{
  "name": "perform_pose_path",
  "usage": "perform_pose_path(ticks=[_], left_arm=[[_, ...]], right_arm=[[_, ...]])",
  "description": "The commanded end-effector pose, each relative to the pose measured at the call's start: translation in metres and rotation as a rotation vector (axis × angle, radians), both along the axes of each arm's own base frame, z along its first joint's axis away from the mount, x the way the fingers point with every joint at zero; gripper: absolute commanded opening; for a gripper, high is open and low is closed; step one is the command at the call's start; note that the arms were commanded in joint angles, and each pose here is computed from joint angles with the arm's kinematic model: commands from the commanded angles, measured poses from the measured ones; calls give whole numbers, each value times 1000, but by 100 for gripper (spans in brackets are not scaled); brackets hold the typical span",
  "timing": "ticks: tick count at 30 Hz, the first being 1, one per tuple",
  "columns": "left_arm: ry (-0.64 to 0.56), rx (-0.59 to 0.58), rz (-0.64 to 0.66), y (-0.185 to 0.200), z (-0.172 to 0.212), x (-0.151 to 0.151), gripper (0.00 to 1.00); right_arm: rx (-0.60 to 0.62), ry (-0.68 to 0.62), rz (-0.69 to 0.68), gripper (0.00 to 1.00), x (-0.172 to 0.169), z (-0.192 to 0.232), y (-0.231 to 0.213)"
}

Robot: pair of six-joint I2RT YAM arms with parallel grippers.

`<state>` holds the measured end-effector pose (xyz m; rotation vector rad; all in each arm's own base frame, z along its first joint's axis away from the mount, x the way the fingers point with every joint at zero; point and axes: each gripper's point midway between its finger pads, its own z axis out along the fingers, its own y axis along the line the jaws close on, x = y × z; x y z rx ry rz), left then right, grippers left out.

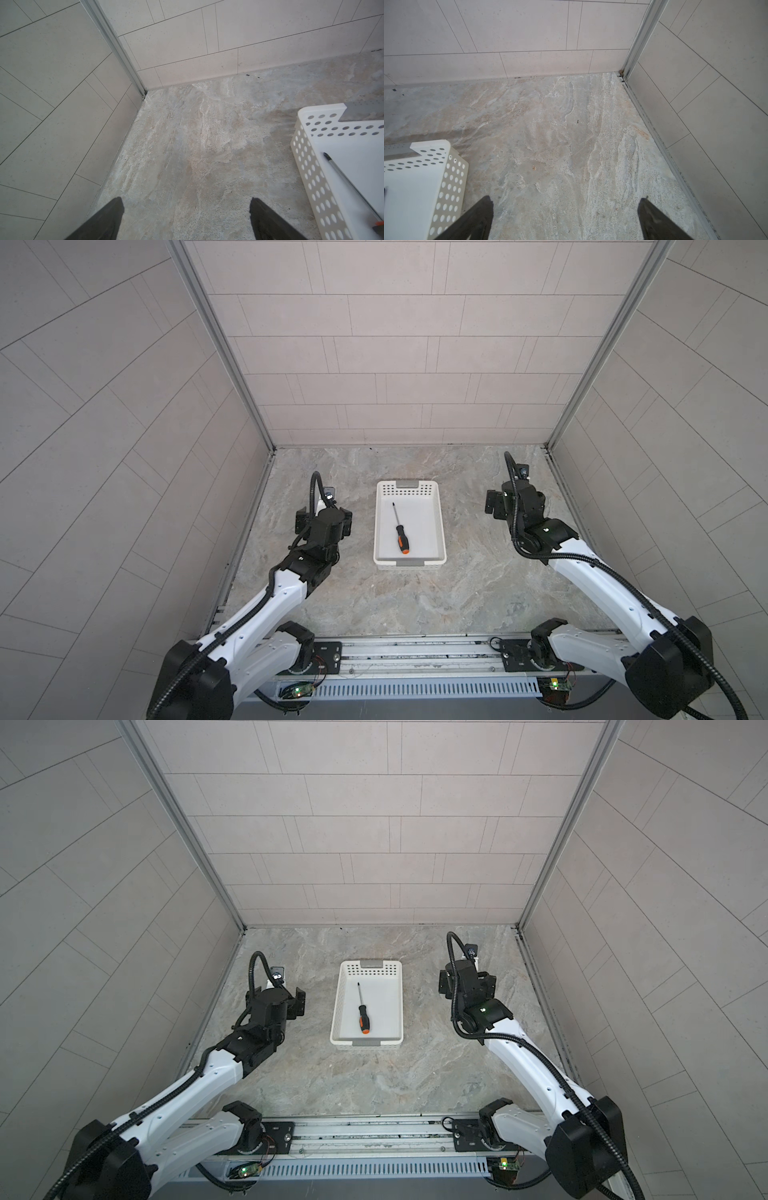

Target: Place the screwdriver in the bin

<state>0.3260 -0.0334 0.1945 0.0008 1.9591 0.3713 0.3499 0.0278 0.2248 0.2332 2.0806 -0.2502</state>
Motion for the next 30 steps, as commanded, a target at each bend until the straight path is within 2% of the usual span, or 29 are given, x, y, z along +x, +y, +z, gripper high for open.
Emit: perform_pose_path(ticks=[1,3,5,7,9,11,12,14,17,20,22,26,30], left_arm=[[-22,-17,23,8,5,0,100],[-36,-44,99,23,6,-1,100],[-21,-65,120,31,4,0,100],[14,-118,65,29,-1,3,100],[47,-163,-122,13,-8,10,100],[33,-91,-160,15,-15,11,100],[26,-69,-132,21,-20,11,100],[26,-101,-86,32,-27,11,100],[49,-132,-124,33,-36,14,100],[-68,-168,-33,52,-37,14,100],[-96,-188,-32,57,-39,11,100],[-88,-194,-67,53,-37,14,100],[-112,-213,-32,58,-46,17,100]], right_arm=[[-42,18,9,100,5,-7,-6],[-64,37,33,100,7,-12,-6],[-86,49,55,100,10,-15,-5],[-109,43,95,100,14,-19,-2],[-112,13,104,100,17,-23,-2],[-99,-28,100,100,19,-25,-4],[-91,-47,96,100,20,-26,-5],[-82,-57,96,100,21,-28,-6],[-96,-13,114,99,24,-36,-5],[-40,0,88,100,27,-44,-10],[-47,-10,127,100,31,-47,-9],[-39,-35,73,100,32,-51,-22],[-59,-77,63,100,33,-55,-30]])
